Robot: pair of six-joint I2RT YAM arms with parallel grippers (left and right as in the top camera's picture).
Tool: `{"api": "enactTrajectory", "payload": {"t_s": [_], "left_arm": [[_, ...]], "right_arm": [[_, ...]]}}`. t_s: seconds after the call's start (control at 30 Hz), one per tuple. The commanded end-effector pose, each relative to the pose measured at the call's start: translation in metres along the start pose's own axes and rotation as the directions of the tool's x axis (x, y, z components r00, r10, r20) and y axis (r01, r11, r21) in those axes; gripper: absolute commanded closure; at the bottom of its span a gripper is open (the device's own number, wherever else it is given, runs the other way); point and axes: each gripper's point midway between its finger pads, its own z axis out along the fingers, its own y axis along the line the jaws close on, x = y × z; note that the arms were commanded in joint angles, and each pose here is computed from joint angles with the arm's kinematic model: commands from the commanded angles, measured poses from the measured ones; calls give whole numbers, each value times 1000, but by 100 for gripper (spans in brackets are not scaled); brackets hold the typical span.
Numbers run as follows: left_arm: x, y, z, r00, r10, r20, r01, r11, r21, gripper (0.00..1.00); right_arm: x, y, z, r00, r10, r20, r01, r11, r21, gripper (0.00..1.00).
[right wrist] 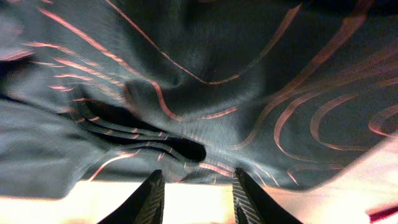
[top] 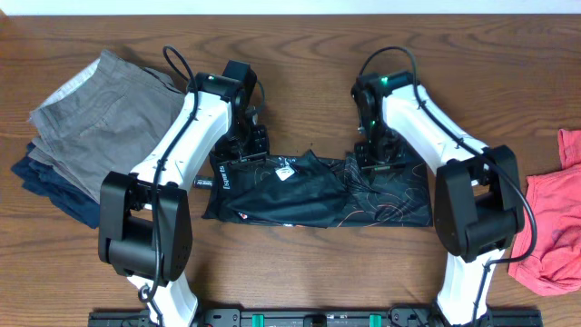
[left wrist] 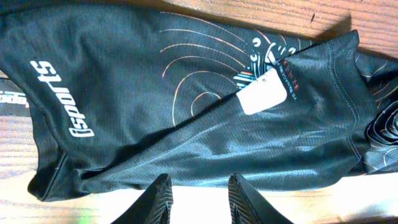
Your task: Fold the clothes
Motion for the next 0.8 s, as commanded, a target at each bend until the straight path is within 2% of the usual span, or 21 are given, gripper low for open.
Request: {"api": "enactTrajectory", "payload": {"t_s": [0.0,0.1,0.3,0.47,0.6,0.7,0.77], "left_arm": [[2,2,-7,1000,-11,18,11,1000,-5,68],[2,2,-7,1000,-11,19,11,1000,-5,67],[2,2,-7,1000,-12,19,12,1000,-5,67],[2,2,-7,1000,-12,19,12,1000,-5,67],[2,2,-7,1000,-12,19,12,1000,-5,68],[2,2,-7,1000,-12,19,12,1000,-5,68],[2,2,-7,1000,-12,19,12,1000,-5,67]], "right_arm": [[15,1,18,999,5,-44,-5,1000,5,64],[21,0,35,998,6,-64,-5,1000,7,62],[24,17,42,997,-17,-79,10,996,-92,69],[24,18,42,997,-31,-78,23,994,-102,84],[25,21,41,996,-47,-82,37,992,-121,85],[27,22,41,995,-50,-86,39,991,-125,99],[32,31,39,989,-115,-96,96,978,-185,99]]}}
